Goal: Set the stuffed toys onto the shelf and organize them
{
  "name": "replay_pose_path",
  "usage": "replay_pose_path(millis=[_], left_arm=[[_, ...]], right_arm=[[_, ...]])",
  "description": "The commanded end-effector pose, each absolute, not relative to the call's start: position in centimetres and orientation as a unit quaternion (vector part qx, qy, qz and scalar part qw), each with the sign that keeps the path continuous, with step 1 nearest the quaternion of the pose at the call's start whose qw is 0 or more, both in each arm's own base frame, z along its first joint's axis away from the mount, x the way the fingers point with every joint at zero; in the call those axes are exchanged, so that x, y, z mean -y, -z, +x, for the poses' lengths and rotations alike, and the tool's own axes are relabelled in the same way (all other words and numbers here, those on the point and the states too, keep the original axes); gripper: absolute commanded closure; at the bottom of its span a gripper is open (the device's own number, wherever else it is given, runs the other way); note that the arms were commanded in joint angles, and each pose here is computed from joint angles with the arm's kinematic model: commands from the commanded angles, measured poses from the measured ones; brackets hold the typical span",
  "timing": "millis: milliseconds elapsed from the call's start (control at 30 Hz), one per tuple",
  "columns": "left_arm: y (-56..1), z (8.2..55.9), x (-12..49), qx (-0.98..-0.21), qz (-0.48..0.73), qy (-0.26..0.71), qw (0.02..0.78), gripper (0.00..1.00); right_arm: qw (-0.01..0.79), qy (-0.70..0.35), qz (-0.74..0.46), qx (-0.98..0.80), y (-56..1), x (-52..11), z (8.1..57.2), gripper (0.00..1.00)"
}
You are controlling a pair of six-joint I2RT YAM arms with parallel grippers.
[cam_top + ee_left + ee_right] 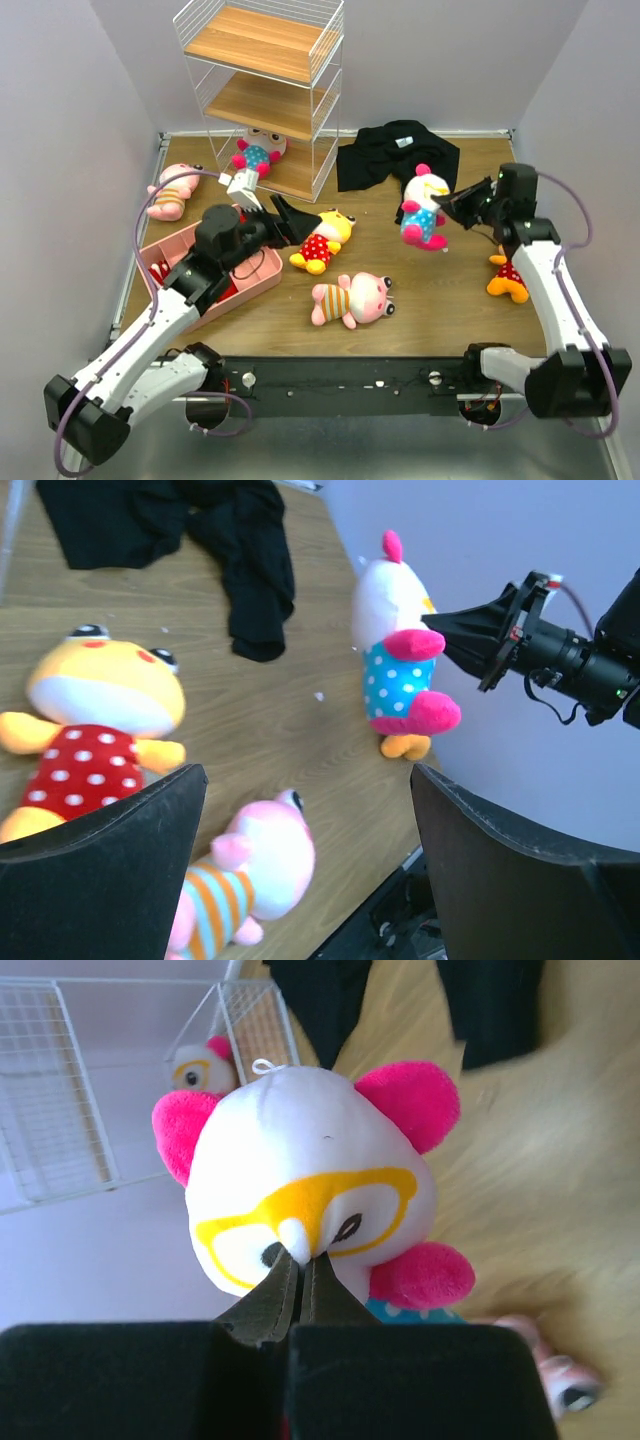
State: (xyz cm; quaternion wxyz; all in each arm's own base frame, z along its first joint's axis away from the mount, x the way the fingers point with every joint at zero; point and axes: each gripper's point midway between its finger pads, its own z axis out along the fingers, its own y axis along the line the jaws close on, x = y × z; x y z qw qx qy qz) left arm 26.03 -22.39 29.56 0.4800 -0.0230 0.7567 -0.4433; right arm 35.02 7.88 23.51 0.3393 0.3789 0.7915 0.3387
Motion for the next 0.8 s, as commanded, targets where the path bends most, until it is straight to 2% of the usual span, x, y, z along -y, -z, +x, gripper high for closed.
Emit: replay_pose_path(millis=[0,200,367,767], left_arm=[[-31.1,25.3,24.5,-0.716,-0.043,0.458,0.526,0.08],[-31.0,23.3,28.3,-0.699,0.020,0.449,0.556,0.08],[-30.6,23.2,31.9,-0.704,0.049,0.436,0.559,0.09],[-28.3,22.3,37.1,-0.718,0.087,0.375,0.580,0.14]], right_arm=[[0.280,-0.363,0.575,-0.678,-24.1,-8.5,32.1,0.99],[0.205,-0.365,0.655,-0.628,-21.4,-9.8,29.3,0.99],[0.180,-0.366,0.665,-0.626,-20.8,-11.4,28.5,0.99],[0.166,-0.371,0.680,-0.611,-20.1,-11.5,27.7,0.99]])
